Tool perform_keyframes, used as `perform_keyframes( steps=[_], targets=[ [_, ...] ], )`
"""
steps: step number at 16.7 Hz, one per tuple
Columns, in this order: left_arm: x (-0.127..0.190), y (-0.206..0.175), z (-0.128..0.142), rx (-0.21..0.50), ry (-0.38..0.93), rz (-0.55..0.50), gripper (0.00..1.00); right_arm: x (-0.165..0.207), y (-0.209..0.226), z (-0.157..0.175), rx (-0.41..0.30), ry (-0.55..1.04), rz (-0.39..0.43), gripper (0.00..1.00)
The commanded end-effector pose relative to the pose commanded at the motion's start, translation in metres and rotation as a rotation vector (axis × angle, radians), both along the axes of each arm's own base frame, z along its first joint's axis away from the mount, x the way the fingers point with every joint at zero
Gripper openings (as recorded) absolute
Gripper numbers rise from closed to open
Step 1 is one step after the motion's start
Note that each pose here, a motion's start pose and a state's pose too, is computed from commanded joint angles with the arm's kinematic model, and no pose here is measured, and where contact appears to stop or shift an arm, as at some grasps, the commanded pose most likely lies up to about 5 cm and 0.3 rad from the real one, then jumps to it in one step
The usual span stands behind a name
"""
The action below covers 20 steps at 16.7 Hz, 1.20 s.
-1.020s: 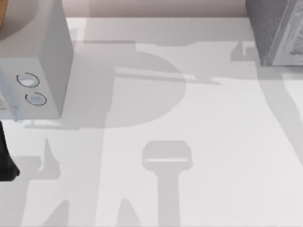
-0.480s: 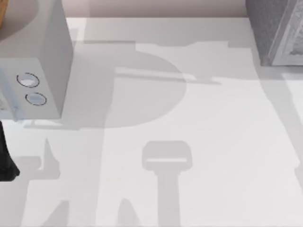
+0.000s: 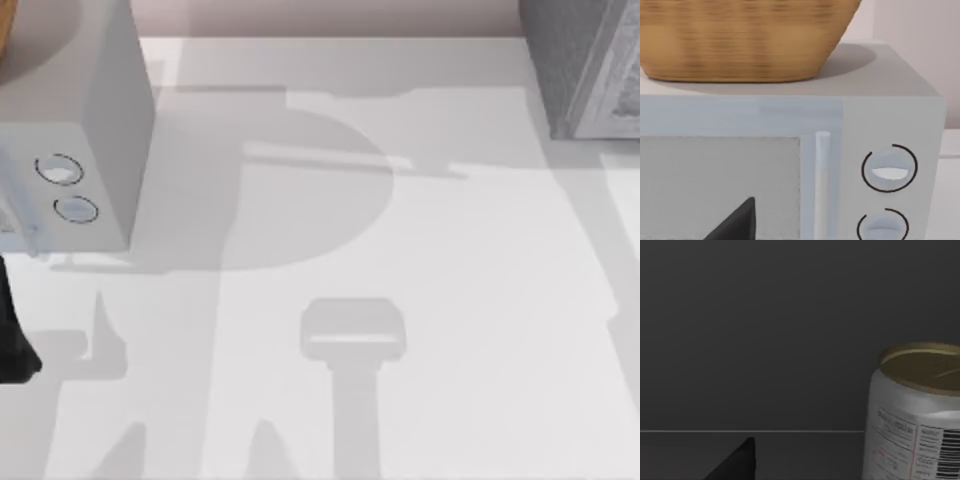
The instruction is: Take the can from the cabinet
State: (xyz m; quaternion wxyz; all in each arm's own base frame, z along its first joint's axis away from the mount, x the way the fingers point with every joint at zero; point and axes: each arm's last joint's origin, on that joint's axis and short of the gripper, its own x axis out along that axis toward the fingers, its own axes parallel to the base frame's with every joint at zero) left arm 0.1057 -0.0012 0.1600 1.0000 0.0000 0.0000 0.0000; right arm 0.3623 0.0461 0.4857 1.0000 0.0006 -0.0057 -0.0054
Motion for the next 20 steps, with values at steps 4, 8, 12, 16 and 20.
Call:
perform_keyframes(
  steps=[4,8,12,16,20],
  targets=[
    [0.0,0.0,0.0,0.0,0.0,0.0,1.0,0.022,-0.002,-0.002,0.0,0.002,0.0,1.0],
    [0.0,0.0,0.0,0.0,0.0,0.0,1.0,0.022,-0.002,-0.002,0.0,0.002,0.0,1.0],
    [0.0,0.0,0.0,0.0,0.0,0.0,1.0,0.022,-0.002,-0.002,0.0,0.002,0.0,0.7],
    [0.0,0.0,0.0,0.0,0.0,0.0,1.0,0.022,-0.002,-0.002,0.0,0.002,0.0,0.4],
    [0.0,0.0,0.0,0.0,0.0,0.0,1.0,0.022,-0.002,-0.002,0.0,0.002,0.0,0.1]
  ],
)
